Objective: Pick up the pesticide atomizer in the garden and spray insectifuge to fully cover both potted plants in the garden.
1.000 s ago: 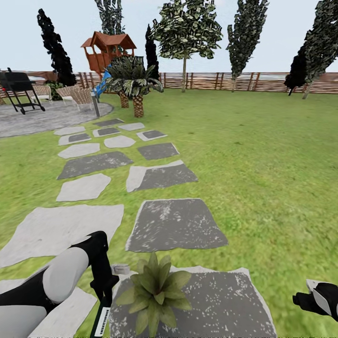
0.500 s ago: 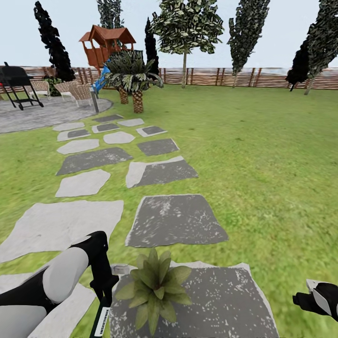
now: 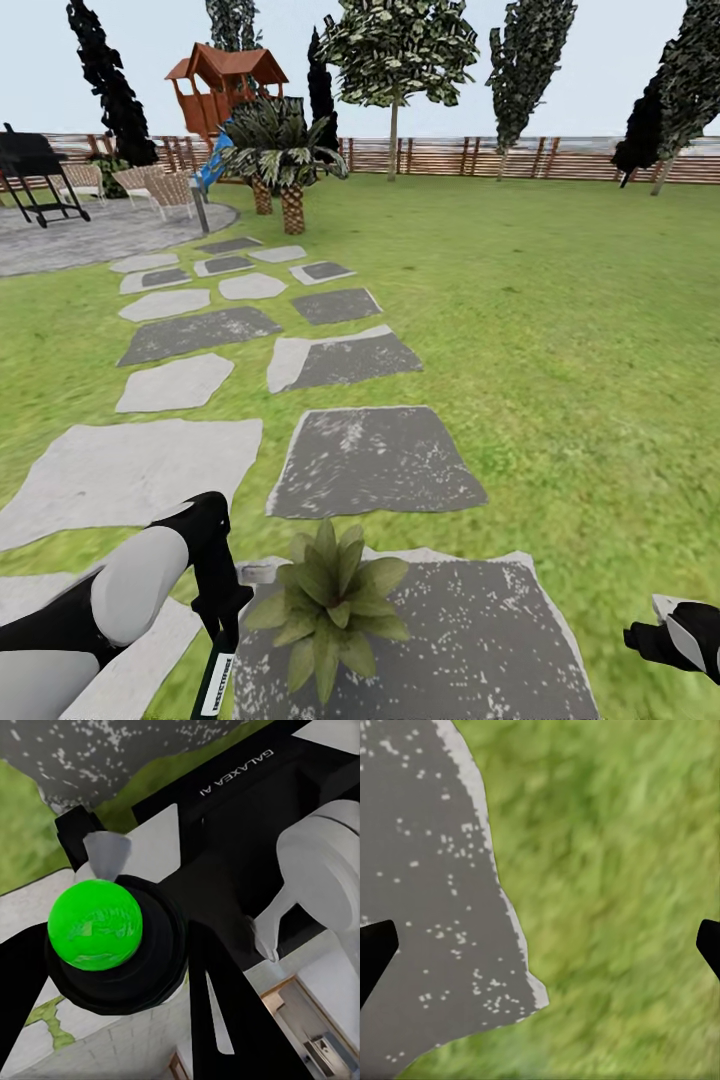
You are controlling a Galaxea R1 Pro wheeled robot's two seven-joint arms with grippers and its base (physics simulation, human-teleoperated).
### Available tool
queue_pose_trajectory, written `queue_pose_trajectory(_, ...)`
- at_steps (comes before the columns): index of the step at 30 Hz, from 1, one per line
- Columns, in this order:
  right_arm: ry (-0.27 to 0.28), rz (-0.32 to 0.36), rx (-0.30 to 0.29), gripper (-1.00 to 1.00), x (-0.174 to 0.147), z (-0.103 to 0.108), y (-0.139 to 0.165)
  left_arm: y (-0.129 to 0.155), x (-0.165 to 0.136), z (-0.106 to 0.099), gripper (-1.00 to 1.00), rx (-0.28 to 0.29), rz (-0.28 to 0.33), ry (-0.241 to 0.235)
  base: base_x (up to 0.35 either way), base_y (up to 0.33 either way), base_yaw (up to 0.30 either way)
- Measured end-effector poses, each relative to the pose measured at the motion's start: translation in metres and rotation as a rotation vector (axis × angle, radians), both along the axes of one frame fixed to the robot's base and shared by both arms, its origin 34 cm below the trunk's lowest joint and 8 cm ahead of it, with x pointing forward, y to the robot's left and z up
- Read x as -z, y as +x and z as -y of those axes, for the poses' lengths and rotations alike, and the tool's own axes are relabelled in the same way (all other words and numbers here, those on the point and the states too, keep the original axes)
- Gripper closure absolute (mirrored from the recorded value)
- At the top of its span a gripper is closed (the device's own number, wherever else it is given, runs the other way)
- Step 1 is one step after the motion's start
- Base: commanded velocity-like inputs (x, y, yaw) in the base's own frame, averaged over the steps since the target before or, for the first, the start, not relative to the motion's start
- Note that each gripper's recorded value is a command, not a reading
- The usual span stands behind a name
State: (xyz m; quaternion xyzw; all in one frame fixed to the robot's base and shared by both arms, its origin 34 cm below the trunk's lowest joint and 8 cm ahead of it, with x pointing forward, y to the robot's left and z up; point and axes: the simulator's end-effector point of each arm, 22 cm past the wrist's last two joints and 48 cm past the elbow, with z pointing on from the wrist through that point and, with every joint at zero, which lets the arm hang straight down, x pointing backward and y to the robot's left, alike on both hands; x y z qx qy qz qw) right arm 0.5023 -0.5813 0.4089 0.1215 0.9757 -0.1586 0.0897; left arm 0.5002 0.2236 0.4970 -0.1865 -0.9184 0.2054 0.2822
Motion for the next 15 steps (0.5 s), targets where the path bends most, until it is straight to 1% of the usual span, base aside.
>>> queue_pose_trajectory(6, 0.003, 0.001, 0.007, -1.0, 0.0, 0.001, 0.0, 0.0, 0.0, 0.0, 1.0, 0.0, -0.001, 0.0, 0.0, 0.0, 0.0)
queue_pose_trajectory(8, 0.011, -0.023, 0.017, -1.0, 0.001, 0.0, -0.006, 0.0, 0.0, 0.0, 1.0, 0.0, -0.001, 0.0, 0.0, 0.0, 0.0)
queue_pose_trajectory(9, 0.02, -0.053, 0.029, -1.0, 0.002, -0.002, -0.013, 0.0, 0.0, 0.0, 1.0, 0.0, -0.001, -0.001, 0.0, 0.0, 0.0)
queue_pose_trajectory(10, 0.024, -0.067, 0.034, -1.0, 0.005, -0.003, -0.016, -0.001, 0.002, 0.001, 1.0, 0.001, -0.001, -0.001, 0.0, 0.0, 0.0)
queue_pose_trajectory(15, 0.028, -0.086, 0.039, -1.0, 0.017, -0.004, -0.023, -0.003, 0.015, 0.001, 1.0, 0.002, -0.006, 0.0, 0.0, 0.0, 0.0)
